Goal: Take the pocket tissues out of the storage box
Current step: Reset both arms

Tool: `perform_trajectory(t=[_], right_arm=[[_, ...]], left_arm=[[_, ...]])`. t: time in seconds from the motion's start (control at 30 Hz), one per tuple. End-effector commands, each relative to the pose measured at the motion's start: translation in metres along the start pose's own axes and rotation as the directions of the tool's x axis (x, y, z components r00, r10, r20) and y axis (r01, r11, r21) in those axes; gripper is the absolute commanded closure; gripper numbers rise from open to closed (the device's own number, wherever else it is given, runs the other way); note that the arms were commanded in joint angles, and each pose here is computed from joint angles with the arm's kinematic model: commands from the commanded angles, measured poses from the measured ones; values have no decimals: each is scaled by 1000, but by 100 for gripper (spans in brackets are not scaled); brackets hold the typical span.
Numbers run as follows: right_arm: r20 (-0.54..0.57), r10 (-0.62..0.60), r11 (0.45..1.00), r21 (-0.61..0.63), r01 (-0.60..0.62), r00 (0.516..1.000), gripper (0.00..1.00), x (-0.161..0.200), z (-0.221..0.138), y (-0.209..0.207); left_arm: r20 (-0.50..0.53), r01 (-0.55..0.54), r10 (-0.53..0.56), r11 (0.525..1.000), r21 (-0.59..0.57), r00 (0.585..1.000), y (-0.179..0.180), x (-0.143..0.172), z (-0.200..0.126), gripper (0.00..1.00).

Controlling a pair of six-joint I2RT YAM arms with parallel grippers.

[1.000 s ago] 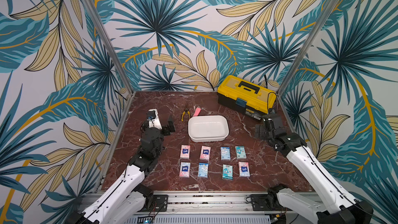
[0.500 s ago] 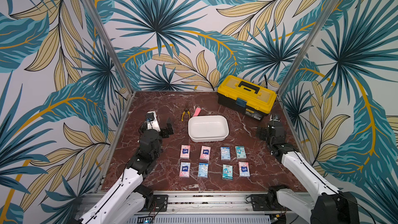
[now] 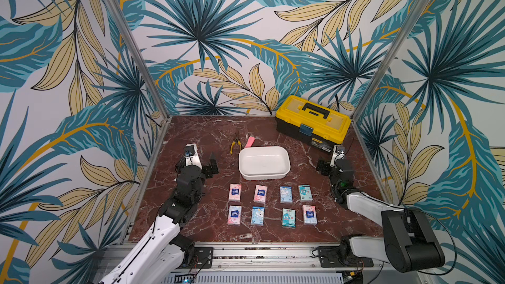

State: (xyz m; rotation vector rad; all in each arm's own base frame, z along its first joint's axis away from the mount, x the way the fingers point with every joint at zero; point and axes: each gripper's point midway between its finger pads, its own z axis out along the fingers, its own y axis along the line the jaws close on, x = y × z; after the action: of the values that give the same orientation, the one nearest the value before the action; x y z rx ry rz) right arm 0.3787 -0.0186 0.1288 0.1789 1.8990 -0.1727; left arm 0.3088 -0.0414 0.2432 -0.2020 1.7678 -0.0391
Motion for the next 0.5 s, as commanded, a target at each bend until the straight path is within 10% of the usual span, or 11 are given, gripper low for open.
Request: perform_trajectory(t=[0.0, 0.47], right_arm=[[92, -5, 997, -81, 13, 996, 1, -10, 0, 13], [8, 25, 987, -157, -24, 1000, 1, 12, 26, 15]], left_arm=[[-30, -8, 7, 999, -40, 1000, 12, 13, -2, 0], [-5, -81, 81, 986, -143, 997, 37, 15, 1, 0]])
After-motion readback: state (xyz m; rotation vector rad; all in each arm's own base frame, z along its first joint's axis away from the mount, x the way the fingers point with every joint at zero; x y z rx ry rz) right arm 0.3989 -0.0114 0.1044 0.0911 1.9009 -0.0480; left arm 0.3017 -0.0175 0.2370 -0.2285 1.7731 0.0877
